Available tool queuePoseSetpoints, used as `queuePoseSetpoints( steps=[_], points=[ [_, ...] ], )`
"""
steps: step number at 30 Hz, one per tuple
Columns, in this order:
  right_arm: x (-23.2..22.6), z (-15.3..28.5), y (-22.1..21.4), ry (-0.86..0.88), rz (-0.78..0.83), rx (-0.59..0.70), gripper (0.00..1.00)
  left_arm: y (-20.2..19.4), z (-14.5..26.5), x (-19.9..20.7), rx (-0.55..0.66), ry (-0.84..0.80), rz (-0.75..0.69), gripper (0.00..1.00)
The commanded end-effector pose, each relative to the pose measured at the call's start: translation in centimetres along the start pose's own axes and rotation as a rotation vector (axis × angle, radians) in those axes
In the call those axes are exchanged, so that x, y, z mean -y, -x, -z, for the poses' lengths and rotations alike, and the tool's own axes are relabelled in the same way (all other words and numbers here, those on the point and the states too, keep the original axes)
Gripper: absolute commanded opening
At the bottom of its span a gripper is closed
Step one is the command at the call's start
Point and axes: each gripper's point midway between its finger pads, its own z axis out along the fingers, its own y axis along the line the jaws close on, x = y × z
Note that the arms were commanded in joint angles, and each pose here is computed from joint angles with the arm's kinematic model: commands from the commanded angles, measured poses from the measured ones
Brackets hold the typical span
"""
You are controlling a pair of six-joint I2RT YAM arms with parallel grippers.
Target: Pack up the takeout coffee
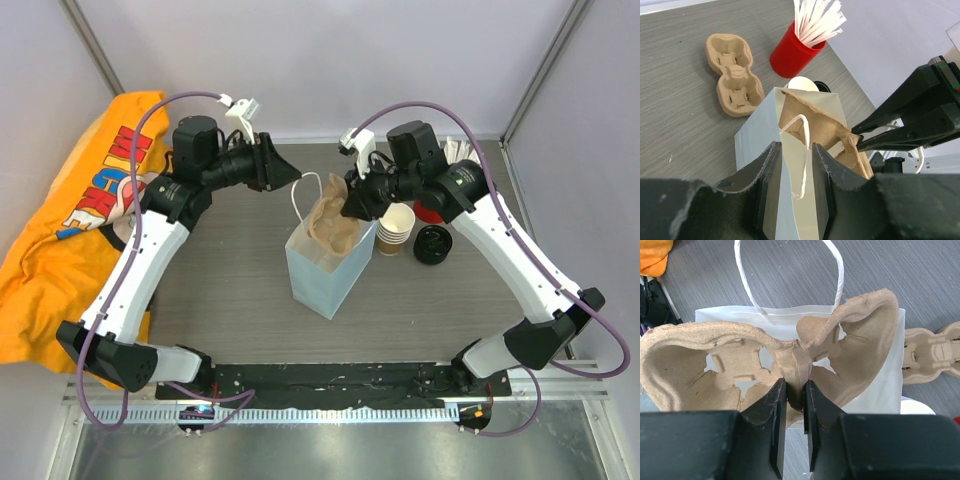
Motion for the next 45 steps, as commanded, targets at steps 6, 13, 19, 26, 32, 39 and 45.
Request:
queuePoseSetpoints(
  steps=[6, 13, 19, 26, 32, 39, 45],
  points=[
    [-0.1, 1.1, 1.9, -0.019, 0.043, 0.054, 0.23, -0.5, 0.8, 2.6, -0.012, -0.124, -0.024, 0.32],
    [-0.2, 1.0, 1.9, -0.018, 0.045, 0.051, 0.23, -1.1, 0.5, 1.6, -0.021, -0.094, -0.032, 0.19],
    [0.2, 0.8, 1.6, -0.04, 0.053, 0.035, 0.23, -0.2, 0.0, 2.1, -0.01, -0.102, -0.048, 0.0],
    [0.5, 0.5, 0.6, -0.065, 0.062, 0.002, 0.23, 0.8, -0.3, 5.1, -0.024, -0.174, -0.123, 0.0],
    [0.6, 0.3, 0.0, -0.066, 0.068, -0.026, 0.23, -0.4, -1.1, 5.9, -0.064, -0.205, -0.118, 0.0],
    [0.7, -0.8, -1.1, -0.077, 0.063, -0.048, 0.2, -0.5, -0.9, 6.0, -0.064, -0.205, -0.108, 0.0],
    [1.1, -1.6, -1.8, -0.076, 0.08, -0.066, 0.2, -0.9, -0.7, 5.8, -0.067, -0.193, -0.116, 0.0]
  ],
)
